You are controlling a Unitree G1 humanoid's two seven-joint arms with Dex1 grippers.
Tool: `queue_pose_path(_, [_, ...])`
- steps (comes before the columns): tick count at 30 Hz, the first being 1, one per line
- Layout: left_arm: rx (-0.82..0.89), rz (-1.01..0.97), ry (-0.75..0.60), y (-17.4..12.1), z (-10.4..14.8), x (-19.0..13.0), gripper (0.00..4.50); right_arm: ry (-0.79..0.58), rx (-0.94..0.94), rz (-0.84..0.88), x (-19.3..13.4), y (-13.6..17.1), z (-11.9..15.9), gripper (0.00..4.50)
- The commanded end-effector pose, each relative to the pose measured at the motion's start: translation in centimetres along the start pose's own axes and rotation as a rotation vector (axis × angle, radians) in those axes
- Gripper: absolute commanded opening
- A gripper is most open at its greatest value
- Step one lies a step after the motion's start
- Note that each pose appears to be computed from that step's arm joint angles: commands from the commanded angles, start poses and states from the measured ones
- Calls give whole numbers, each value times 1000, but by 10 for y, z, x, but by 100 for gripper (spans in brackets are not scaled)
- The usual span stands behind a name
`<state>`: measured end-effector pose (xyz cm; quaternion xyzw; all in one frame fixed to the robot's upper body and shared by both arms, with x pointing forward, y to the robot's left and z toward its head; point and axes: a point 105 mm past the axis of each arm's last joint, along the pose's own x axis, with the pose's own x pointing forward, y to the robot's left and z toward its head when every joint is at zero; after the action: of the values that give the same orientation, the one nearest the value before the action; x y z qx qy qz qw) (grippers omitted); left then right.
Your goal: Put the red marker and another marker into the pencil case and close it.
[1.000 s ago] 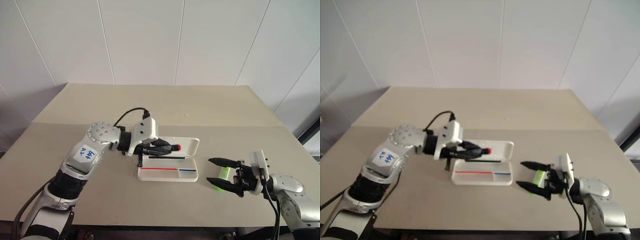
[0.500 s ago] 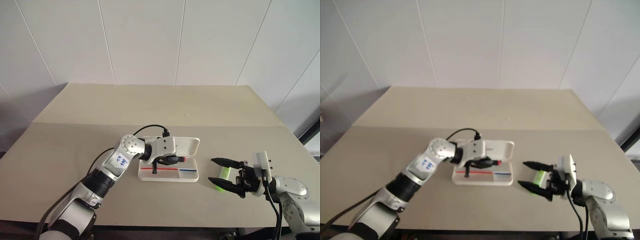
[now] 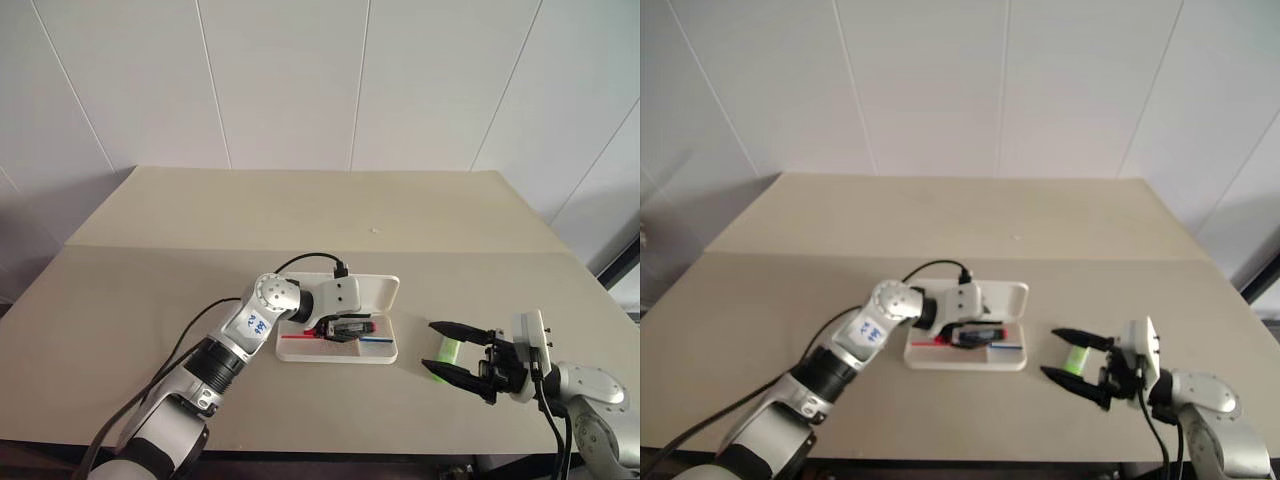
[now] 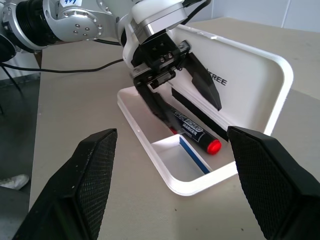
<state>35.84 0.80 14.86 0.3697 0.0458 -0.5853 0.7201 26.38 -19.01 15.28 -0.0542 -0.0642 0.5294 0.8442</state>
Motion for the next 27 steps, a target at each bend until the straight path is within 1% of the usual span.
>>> queue_pose_path(1, [50,20,-54,6,22,-6,448,-29,-55,-3,-3,1,15,450])
queue_pose_path(8, [54,0,-121,0,37,-18,448,-21,-38,-22,-2,4,13,450])
queue_pose_path(12, [50,-1,-179,-3,45,-28,448,-7,-27,-64,-1,8,9,450])
queue_pose_path(18, [30,-24,-248,-11,44,-43,448,18,-20,-176,2,11,3,450])
queue_pose_path(21, [15,-14,-226,-8,36,-41,448,21,-17,-176,4,14,0,450])
queue_pose_path(27, [-19,-20,-197,-4,28,-33,448,14,-29,-183,4,12,3,450])
